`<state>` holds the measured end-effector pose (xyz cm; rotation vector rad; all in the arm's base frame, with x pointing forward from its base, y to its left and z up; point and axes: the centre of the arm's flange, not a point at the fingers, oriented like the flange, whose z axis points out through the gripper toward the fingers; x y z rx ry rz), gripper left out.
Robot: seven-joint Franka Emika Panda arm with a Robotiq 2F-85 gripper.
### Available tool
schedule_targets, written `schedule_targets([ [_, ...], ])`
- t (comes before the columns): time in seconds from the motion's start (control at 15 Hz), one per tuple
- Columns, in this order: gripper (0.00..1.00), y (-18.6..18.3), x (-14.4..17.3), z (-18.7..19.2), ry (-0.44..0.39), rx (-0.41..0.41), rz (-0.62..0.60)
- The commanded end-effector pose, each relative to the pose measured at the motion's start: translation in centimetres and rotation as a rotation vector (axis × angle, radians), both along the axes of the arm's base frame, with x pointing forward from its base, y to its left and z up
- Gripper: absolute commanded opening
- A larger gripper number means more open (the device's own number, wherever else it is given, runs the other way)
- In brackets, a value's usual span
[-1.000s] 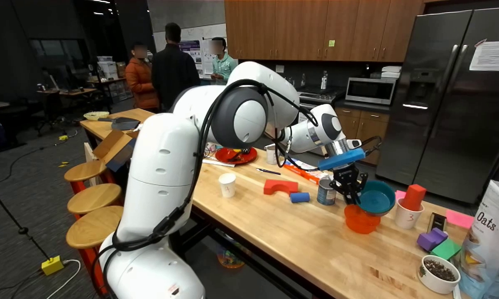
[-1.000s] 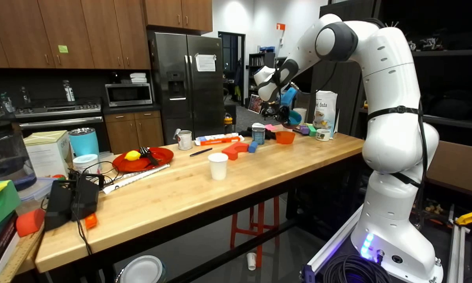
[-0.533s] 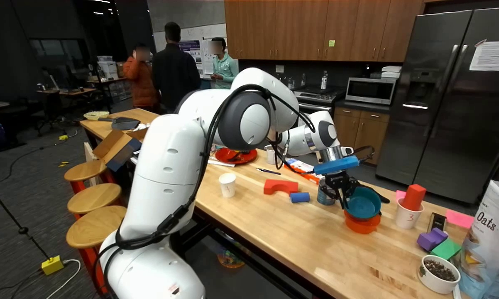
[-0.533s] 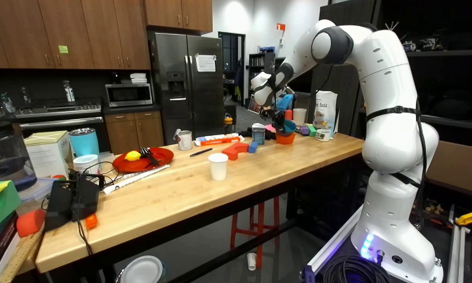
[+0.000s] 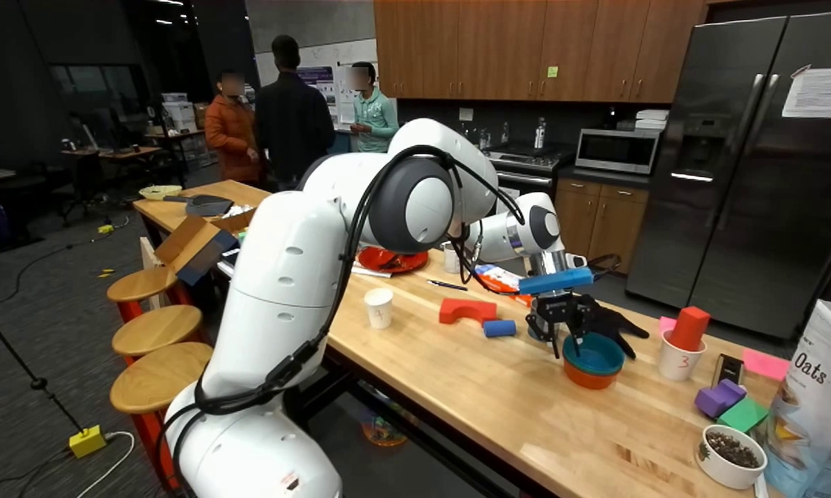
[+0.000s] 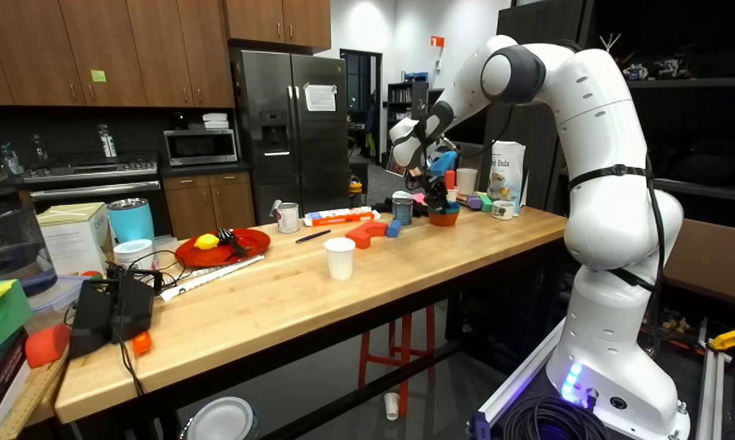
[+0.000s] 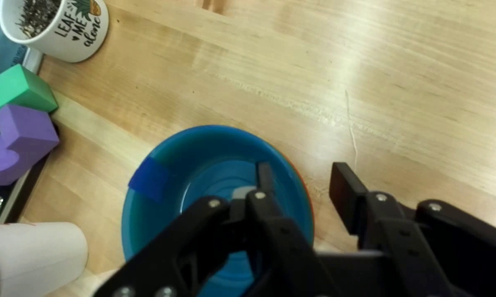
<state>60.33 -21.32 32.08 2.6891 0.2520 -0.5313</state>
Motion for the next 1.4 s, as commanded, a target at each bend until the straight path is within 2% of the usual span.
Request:
schedule_targets([
  [0.0, 0.73, 0.1, 0.1, 0.6, 0.014, 0.005, -0.033],
  [0.2, 0.94, 0.0, 0.1, 0.4, 0.020, 0.010, -0.044],
  [0.27, 0.98, -0.1, 0.1, 0.3, 0.022, 0.013, -0.045],
  [0.93, 1.00, 0.2, 1.8, -2.0, -0.081, 0.102, 0.051],
  [1.0, 0.97, 0.3, 1.9, -2.2, -0.085, 0.111, 0.058],
  [1.07, 0.87, 0.3, 2.1, -2.3, -0.088, 0.117, 0.064],
  [1.13, 0.72, 0.3, 2.2, -2.5, -0.089, 0.129, 0.069],
  [1.2, 0.70, 0.4, 2.3, -2.5, -0.088, 0.138, 0.074],
  [1.33, 0.56, 0.5, 2.4, -2.6, -0.088, 0.157, 0.081],
])
